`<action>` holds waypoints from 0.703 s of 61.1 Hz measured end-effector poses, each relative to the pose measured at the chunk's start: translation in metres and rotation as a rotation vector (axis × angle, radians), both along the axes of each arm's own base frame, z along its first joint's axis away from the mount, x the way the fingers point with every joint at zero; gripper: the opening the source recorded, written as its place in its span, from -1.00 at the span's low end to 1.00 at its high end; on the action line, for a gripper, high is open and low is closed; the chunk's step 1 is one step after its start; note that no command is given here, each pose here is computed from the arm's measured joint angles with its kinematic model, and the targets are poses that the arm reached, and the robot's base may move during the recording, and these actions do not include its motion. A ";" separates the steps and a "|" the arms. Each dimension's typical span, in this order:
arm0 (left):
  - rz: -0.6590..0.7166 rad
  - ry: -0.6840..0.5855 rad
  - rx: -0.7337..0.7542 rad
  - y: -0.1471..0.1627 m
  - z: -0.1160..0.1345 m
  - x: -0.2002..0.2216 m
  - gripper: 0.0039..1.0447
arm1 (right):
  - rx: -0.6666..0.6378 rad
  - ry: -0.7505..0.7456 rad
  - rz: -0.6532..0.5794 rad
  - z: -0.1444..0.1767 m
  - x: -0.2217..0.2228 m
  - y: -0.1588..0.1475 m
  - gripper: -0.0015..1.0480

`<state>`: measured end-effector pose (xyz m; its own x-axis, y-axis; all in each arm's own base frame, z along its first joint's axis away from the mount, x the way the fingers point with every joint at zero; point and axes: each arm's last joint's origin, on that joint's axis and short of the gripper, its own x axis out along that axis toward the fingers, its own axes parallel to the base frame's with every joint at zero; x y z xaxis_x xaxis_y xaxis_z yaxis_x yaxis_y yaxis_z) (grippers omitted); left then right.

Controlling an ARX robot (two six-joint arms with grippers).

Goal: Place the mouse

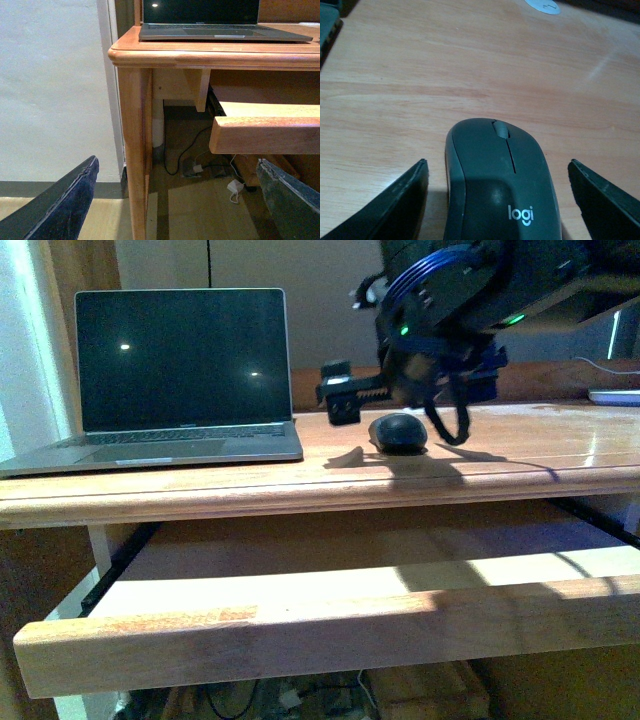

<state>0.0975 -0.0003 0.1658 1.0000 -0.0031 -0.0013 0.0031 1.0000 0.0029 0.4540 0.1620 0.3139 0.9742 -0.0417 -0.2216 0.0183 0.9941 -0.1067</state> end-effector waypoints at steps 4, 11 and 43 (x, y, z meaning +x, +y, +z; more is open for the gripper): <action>0.000 0.000 0.000 0.000 0.000 0.000 0.86 | 0.054 -0.063 0.035 0.019 -0.021 -0.019 0.86; 0.000 0.000 0.000 0.000 0.000 0.000 0.86 | 0.108 -0.155 0.096 0.043 -0.062 -0.051 0.86; 0.000 0.000 0.000 0.000 0.000 0.000 0.86 | 0.108 0.087 0.295 -0.111 -0.207 -0.129 0.86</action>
<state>0.0975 -0.0003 0.1658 1.0000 -0.0031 -0.0013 0.0031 1.0000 0.0029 0.2471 0.0329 0.2026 0.9181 0.2681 -0.2920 -0.2771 0.9608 0.0107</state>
